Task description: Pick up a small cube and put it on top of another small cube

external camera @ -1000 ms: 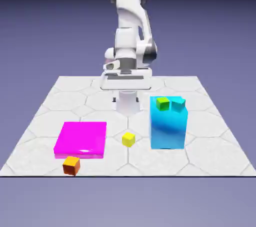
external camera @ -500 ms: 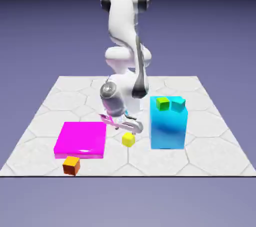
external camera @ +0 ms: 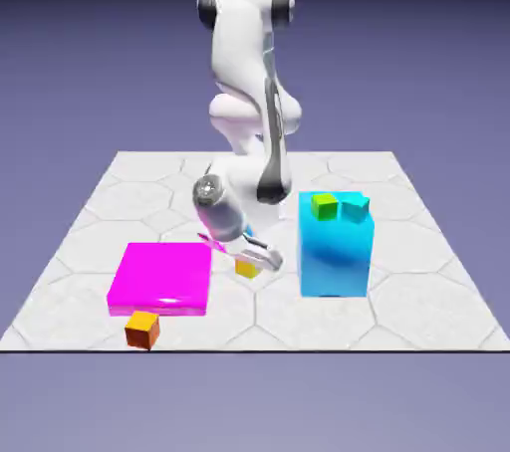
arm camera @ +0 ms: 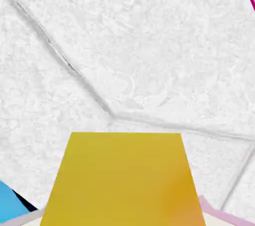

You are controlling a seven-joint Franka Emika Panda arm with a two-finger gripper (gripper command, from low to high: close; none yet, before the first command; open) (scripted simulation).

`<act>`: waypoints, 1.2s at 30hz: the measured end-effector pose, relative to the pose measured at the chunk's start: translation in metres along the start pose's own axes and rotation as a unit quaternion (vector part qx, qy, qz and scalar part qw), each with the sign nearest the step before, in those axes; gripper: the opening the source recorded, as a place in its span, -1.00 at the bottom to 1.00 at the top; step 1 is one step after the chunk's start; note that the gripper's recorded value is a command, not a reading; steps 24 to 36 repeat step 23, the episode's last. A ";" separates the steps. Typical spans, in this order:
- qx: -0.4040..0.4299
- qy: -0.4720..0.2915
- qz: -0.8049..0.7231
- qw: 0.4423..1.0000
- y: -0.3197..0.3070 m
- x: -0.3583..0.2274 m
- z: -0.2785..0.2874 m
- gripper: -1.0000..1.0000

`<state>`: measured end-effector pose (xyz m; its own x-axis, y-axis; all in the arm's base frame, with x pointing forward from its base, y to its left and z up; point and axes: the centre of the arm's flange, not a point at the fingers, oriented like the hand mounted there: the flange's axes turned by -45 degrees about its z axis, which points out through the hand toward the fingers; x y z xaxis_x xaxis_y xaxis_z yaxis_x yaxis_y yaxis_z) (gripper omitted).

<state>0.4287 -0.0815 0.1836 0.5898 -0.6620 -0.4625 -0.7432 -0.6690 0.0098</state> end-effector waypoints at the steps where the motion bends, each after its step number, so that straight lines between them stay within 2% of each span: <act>1: 0.018 0.003 0.035 0.999 0.003 0.014 -0.010 -1.00; 7: 0.127 0.005 0.243 0.962 0.037 0.095 -0.074 -1.00; 13: 0.238 -0.014 0.430 0.871 0.103 0.168 -0.138 -1.00; 15: 0.240 -0.015 0.434 0.868 0.105 0.170 -0.139 -1.00; 20: 0.241 -0.015 0.434 0.868 0.084 0.187 -0.080 -1.00; 21: 0.240 -0.015 0.434 0.868 0.083 0.188 -0.077 1.00; 36: 0.239 -0.015 0.434 0.868 0.083 0.188 -0.077 1.00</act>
